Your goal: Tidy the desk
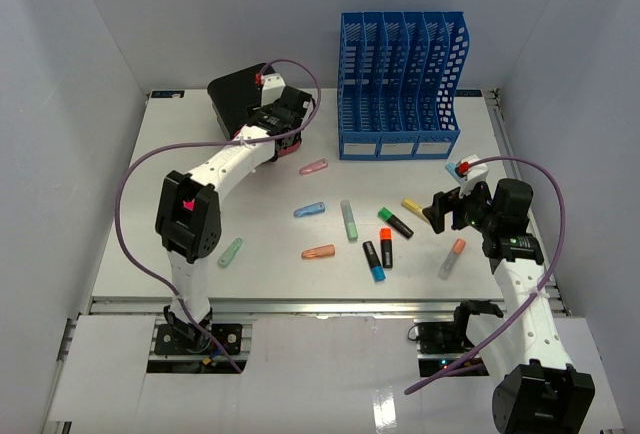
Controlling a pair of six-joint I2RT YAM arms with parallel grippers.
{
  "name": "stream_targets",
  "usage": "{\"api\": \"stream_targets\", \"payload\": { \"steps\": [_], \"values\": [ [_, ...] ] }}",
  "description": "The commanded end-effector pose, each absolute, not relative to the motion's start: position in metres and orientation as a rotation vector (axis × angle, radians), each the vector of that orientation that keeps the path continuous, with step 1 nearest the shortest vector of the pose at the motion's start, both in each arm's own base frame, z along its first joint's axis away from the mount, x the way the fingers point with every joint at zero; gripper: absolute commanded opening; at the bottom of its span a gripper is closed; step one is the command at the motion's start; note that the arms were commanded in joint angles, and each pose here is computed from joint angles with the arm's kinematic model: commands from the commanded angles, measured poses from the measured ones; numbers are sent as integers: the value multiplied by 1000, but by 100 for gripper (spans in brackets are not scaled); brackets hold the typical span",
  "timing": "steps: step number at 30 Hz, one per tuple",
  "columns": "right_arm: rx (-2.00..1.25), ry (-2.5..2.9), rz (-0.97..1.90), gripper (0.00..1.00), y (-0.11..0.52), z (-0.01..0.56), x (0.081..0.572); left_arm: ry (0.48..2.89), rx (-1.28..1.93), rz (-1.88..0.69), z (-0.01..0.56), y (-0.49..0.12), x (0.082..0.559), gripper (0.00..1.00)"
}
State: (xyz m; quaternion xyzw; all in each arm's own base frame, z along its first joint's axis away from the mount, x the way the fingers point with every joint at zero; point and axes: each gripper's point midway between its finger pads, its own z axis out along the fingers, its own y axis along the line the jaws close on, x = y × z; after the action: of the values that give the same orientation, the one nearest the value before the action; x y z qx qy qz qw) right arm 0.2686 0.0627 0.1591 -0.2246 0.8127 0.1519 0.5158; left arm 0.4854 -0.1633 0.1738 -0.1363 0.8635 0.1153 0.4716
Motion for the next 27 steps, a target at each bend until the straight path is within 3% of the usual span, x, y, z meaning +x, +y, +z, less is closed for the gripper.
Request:
{"api": "stream_targets", "payload": {
  "steps": [1, 5, 9, 13, 16, 27],
  "values": [
    [-547, 1903, 360, 90, 64, 179, 274, 2069, -347, 256, 196, -167, 497, 69],
    [-545, 1907, 354, 90, 63, 179, 274, 2060, -355, 271, 197, -163, 507, 55],
    [-542, 1911, 354, 90, 62, 178, 275, 2067, -359, 279, 193, -159, 507, 51],
    [-542, 1914, 356, 90, 62, 177, 275, 2079, -363, 264, 191, -158, 503, 33],
    [-543, 1915, 357, 90, 63, 177, 275, 2082, -363, 213, 198, -163, 496, 25],
    [-545, 1916, 358, 90, 63, 176, 276, 2084, -302, 120, 209, -199, 447, 24]
  ]
}}
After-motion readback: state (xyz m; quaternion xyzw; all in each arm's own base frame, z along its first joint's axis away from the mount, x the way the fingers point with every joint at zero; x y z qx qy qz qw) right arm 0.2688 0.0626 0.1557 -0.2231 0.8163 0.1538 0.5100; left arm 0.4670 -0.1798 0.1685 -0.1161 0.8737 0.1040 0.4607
